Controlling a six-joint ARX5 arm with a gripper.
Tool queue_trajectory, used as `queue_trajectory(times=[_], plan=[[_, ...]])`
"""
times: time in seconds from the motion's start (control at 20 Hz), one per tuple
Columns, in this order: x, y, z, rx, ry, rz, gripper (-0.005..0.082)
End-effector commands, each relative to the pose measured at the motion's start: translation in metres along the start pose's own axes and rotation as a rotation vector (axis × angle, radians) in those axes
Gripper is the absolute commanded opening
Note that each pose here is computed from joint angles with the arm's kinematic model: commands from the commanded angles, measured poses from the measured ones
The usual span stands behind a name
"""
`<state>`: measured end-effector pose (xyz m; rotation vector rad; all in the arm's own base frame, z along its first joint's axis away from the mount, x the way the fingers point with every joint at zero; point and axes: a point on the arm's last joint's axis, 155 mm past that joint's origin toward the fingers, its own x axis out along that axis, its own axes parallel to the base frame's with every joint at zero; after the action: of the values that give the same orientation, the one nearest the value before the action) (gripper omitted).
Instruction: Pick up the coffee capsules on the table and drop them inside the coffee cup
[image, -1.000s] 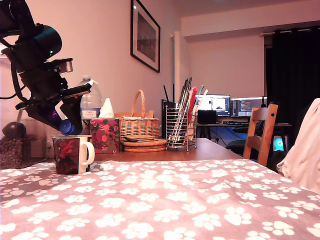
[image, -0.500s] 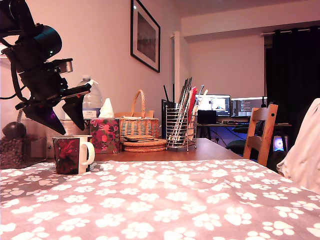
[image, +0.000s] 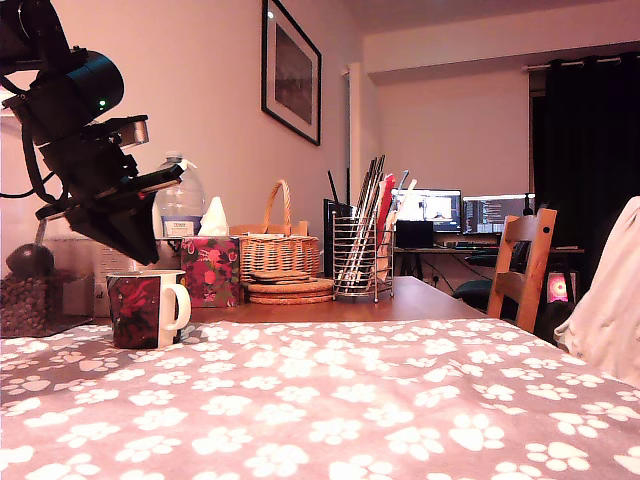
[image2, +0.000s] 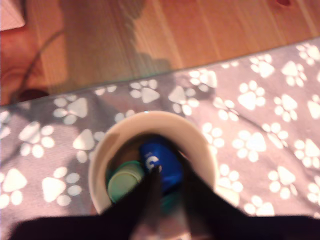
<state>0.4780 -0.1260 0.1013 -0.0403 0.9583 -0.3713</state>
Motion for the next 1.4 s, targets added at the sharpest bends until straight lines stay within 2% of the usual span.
queue_trajectory(times=[0.0, 0.3, 0.6, 0.85, 1.05, 1.15, 1.35], plan=[[-0.01, -0.01, 0.01, 0.029, -0.033, -0.014, -0.0021], [-0.032, -0.032, 0.024, 0.077, -0.085, -0.034, -0.0021], [-0.052, -0.039, 0.026, 0.095, -0.131, -0.031, -0.0021], [-0.069, -0.039, 0.007, 0.111, -0.214, -0.022, -0.0021], [-0.087, -0.036, -0.01, 0.145, -0.309, -0.015, -0.0021], [-0.096, -0.034, -0.021, 0.145, -0.337, -0.008, -0.0021], [-0.11, -0.014, -0.043, 0.107, -0.368, 0.03, -0.0021]])
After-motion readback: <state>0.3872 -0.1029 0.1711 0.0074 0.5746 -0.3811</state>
